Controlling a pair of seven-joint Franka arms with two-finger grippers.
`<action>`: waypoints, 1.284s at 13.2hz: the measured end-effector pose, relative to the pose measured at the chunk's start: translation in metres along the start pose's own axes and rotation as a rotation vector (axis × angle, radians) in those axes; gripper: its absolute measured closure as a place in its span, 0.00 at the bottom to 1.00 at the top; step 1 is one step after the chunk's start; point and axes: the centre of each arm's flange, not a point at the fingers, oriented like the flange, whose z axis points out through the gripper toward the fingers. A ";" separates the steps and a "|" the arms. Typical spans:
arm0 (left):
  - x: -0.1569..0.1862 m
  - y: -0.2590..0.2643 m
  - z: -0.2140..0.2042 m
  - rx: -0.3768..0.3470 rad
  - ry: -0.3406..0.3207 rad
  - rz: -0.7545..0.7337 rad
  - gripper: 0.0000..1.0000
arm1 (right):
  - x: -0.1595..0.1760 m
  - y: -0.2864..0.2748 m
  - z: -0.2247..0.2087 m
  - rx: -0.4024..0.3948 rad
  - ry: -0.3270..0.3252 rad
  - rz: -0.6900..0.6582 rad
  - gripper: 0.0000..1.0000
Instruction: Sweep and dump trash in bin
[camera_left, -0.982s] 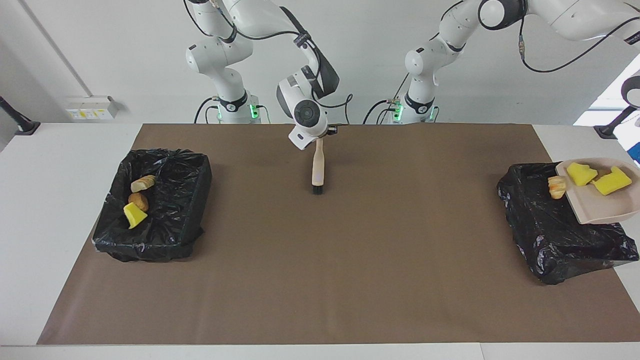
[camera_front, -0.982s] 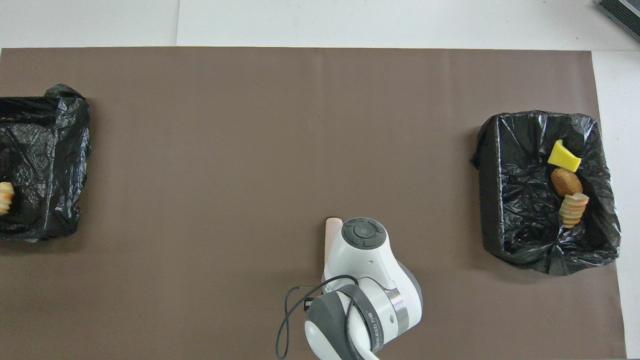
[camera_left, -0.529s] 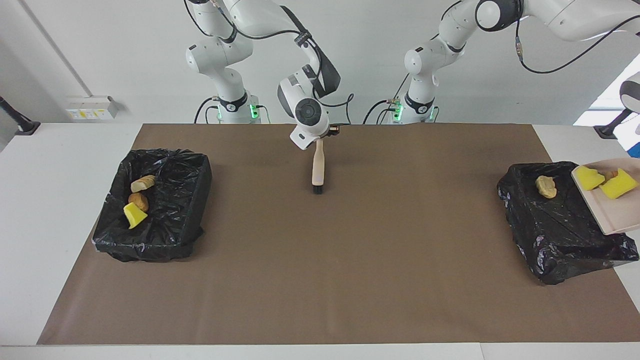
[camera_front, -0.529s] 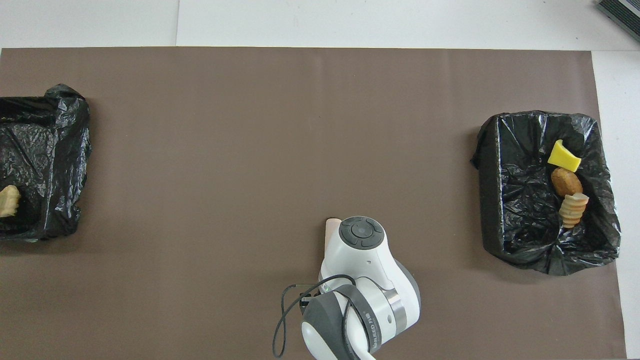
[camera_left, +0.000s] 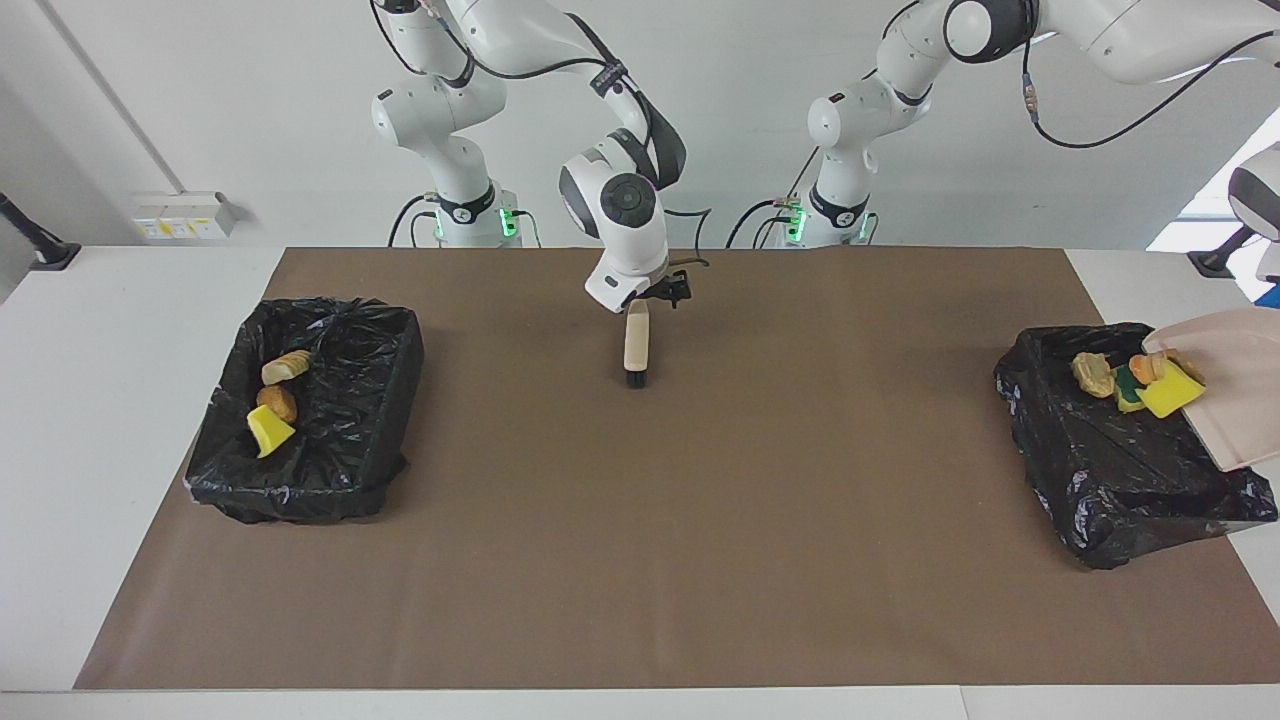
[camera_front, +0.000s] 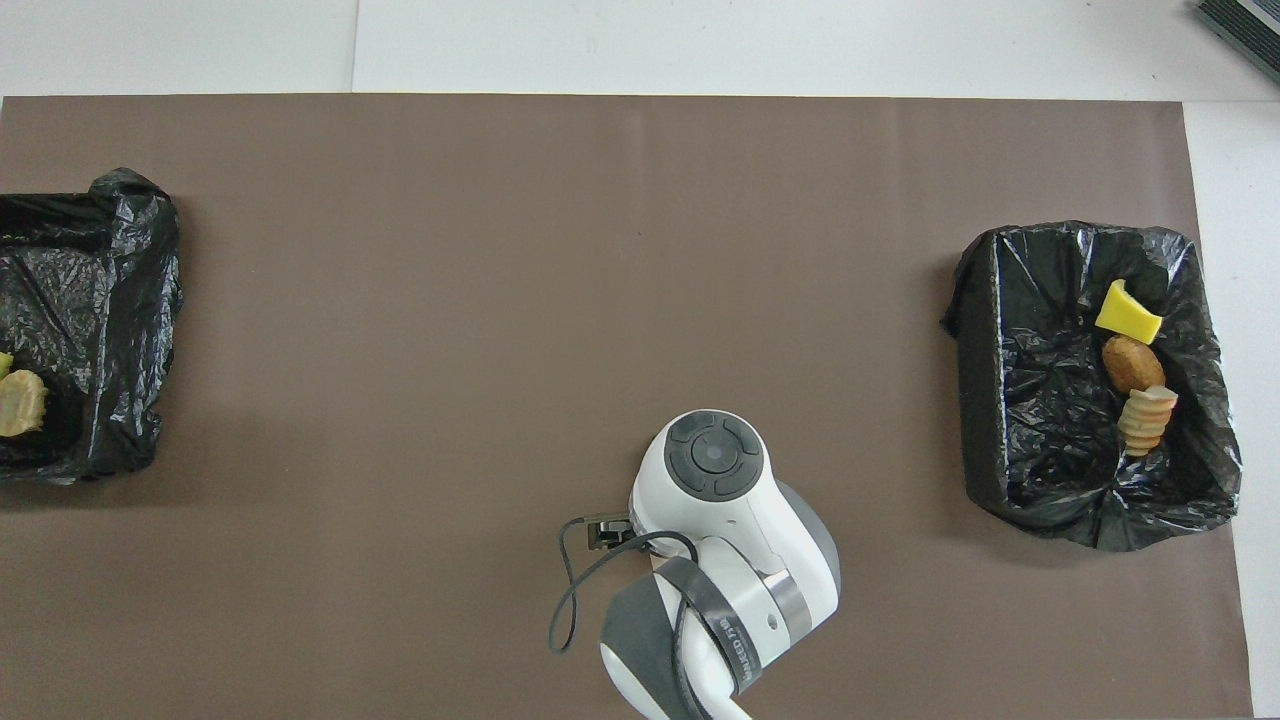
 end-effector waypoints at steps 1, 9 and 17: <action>0.002 -0.002 -0.006 -0.016 -0.010 0.002 0.68 | 0.015 0.012 -0.019 0.003 0.047 0.014 0.00; -0.005 -0.011 -0.069 -0.054 -0.057 -0.014 0.68 | 0.104 0.156 -0.148 -0.096 0.317 0.078 0.00; 0.052 -0.028 -0.121 -0.025 0.176 -0.184 0.68 | 0.044 0.312 -0.319 -0.159 0.350 0.089 0.00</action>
